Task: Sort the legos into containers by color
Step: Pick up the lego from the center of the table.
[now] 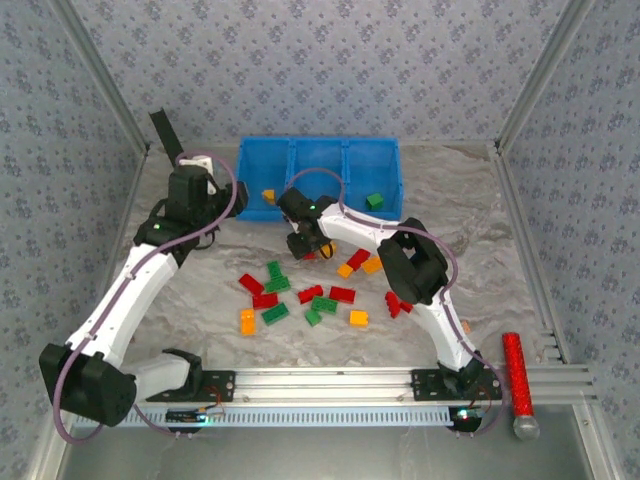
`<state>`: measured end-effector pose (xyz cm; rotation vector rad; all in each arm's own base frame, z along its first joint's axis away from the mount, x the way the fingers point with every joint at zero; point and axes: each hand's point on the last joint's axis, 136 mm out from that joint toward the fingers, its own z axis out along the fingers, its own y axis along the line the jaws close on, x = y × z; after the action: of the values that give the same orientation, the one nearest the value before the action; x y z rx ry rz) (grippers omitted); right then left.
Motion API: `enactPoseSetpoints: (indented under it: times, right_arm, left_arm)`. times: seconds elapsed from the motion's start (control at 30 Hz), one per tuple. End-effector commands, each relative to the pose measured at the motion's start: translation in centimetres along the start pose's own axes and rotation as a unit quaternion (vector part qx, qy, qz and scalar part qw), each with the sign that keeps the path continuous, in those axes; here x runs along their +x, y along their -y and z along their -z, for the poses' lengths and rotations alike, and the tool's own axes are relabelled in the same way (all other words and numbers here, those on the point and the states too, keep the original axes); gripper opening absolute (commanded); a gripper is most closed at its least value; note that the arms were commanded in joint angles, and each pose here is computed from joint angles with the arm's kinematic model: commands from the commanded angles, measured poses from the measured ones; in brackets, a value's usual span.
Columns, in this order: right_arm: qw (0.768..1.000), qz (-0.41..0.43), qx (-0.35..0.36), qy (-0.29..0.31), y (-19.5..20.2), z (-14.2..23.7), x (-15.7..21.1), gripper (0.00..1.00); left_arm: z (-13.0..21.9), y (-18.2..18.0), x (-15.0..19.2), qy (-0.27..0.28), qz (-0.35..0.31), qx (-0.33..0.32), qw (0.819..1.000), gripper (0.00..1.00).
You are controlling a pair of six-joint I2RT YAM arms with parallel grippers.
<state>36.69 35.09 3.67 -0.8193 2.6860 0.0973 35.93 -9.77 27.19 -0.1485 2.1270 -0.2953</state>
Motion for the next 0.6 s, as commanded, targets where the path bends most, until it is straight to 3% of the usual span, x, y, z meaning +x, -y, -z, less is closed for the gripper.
enactPoseSetpoints:
  times: [0.0,0.57]
  right_arm:
    - [0.998,-0.01,0.022,-0.055,0.8,-1.4,2.9,0.53]
    - [0.996,-0.033,0.009,-0.088,-0.2,-2.5,4.7,0.48]
  left_arm:
    - [1.2,-0.4,0.0,0.003,-0.008,-0.007,1.0,0.74]
    - [3.1,-1.3,0.5,0.008,-0.017,-0.014,1.0,0.77]
